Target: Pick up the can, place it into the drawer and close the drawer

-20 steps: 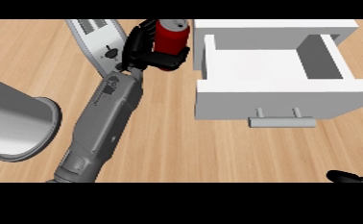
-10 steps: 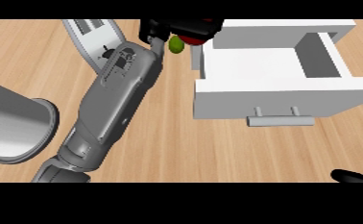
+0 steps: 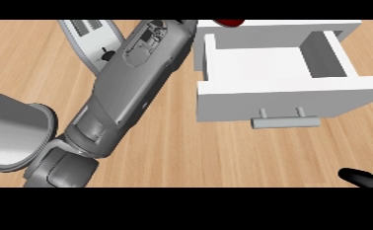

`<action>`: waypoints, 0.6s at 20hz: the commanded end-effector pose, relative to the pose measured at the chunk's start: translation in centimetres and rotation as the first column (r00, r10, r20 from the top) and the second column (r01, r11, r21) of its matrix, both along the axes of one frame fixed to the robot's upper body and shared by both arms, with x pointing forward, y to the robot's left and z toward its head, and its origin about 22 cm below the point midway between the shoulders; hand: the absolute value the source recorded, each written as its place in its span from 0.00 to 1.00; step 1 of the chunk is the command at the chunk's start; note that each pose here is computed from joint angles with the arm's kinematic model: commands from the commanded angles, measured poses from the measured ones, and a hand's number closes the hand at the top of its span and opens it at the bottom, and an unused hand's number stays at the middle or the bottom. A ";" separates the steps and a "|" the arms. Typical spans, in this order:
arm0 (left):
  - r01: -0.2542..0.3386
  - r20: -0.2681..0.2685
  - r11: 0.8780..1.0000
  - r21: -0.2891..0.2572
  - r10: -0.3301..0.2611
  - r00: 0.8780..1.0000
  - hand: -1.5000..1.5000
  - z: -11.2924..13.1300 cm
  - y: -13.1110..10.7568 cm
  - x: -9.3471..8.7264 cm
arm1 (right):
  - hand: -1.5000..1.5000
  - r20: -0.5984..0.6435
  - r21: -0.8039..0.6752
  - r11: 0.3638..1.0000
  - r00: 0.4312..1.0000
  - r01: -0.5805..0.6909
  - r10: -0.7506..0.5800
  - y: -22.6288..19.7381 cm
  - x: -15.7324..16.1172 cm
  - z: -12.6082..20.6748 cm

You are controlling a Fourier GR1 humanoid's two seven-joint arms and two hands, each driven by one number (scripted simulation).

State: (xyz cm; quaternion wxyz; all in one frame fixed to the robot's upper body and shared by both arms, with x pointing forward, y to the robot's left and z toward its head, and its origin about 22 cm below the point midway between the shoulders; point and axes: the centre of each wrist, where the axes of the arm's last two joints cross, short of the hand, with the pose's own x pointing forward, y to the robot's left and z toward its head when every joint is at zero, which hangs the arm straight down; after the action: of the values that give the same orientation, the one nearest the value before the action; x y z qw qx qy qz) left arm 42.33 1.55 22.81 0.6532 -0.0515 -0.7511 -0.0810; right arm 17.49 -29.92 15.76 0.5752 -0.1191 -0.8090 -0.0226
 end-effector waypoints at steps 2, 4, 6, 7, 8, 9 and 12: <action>-0.007 -0.014 0.999 0.050 0.008 1.000 1.00 3.3 -2.9 -0.6 | 0.00 -0.008 -0.007 1.000 1.000 0.012 -0.012 -0.4 0.0 0.6; -0.007 0.009 0.999 0.046 0.006 1.000 1.00 1.4 -2.2 0.4 | 0.00 -0.005 -0.016 1.000 1.000 -0.002 0.002 -0.1 0.3 -0.9; -0.021 -0.021 0.998 0.059 0.023 1.000 1.00 2.4 -2.7 0.6 | 0.00 0.011 -0.004 1.000 1.000 -0.010 0.010 1.4 0.1 -0.5; -0.010 -0.023 0.998 0.059 0.011 1.000 1.00 1.9 -2.8 0.5 | 0.00 -0.007 -0.015 0.999 1.000 -0.029 0.029 0.1 0.3 0.4; -0.034 -0.024 0.996 0.077 0.036 0.999 1.00 2.8 -3.3 0.5 | 0.00 0.005 0.011 0.999 0.999 -0.040 0.040 0.8 1.0 0.8; -0.032 -0.032 0.997 0.070 0.034 0.999 1.00 1.8 -2.4 1.2 | 0.00 -0.004 -0.009 1.000 1.000 -0.029 0.029 0.6 -0.8 1.6; -0.054 -0.029 0.995 0.082 0.056 0.998 1.00 2.5 -3.7 0.4 | 0.00 0.013 0.006 1.000 1.000 -0.026 0.026 0.8 1.4 1.2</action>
State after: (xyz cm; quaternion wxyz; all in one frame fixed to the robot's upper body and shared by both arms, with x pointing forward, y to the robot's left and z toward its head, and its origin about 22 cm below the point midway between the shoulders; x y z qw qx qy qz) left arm 42.83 -1.50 25.06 0.6651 -0.0166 -0.7406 -0.0943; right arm 17.92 -29.51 16.42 0.5740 -0.1084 -0.8115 -0.0169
